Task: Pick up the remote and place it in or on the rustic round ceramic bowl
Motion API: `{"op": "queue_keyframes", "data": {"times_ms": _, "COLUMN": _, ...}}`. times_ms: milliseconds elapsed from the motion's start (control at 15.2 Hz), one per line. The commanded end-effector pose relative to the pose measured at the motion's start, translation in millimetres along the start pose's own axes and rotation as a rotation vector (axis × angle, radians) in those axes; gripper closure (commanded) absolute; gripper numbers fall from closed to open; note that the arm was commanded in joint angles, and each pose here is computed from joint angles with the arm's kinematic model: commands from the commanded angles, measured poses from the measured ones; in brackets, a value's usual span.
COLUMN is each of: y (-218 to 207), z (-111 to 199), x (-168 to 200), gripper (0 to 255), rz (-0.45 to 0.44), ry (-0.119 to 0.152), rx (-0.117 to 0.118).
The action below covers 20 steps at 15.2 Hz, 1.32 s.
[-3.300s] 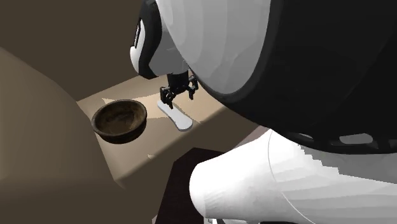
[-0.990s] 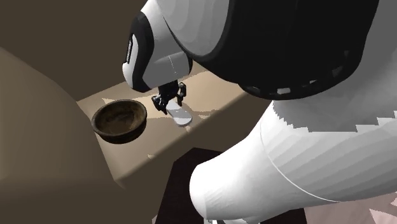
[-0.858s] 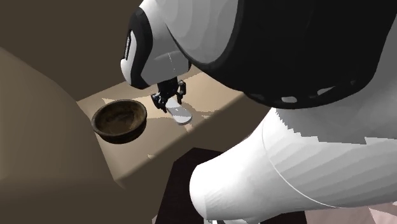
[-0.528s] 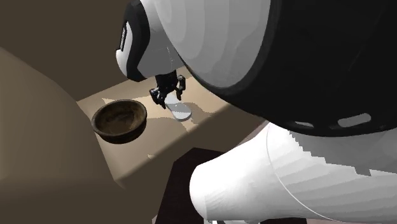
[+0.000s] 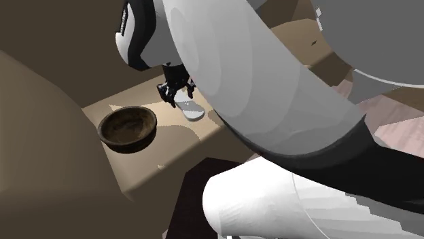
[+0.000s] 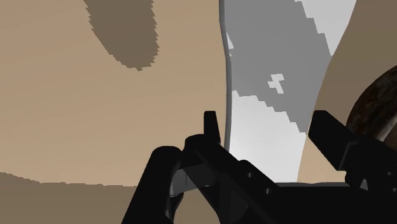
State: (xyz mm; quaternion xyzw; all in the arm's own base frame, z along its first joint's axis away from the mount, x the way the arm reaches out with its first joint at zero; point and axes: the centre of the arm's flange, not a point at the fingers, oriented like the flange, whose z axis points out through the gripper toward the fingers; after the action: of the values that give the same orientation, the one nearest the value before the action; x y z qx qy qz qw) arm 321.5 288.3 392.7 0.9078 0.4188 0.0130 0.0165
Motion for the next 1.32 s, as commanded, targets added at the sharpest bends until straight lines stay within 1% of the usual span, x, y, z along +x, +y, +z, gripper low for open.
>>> {"op": "queue_keyframes", "data": {"times_ms": 0, "y": 0.7, "z": -10.8, "x": 0.2, "gripper": 255, "rz": 0.000, "ry": 0.000, "rx": 0.000}}
{"op": "queue_keyframes", "data": {"times_ms": 1122, "y": 4.4, "z": -100.1, "x": 1.1, "gripper": 255, "rz": 0.000, "ry": 0.000, "rx": 0.000}}
{"op": "queue_keyframes", "data": {"times_ms": 1254, "y": -21.5, "z": -101.8, "x": 5.7, "gripper": 255, "rz": 0.000, "ry": 0.000, "rx": 0.000}}
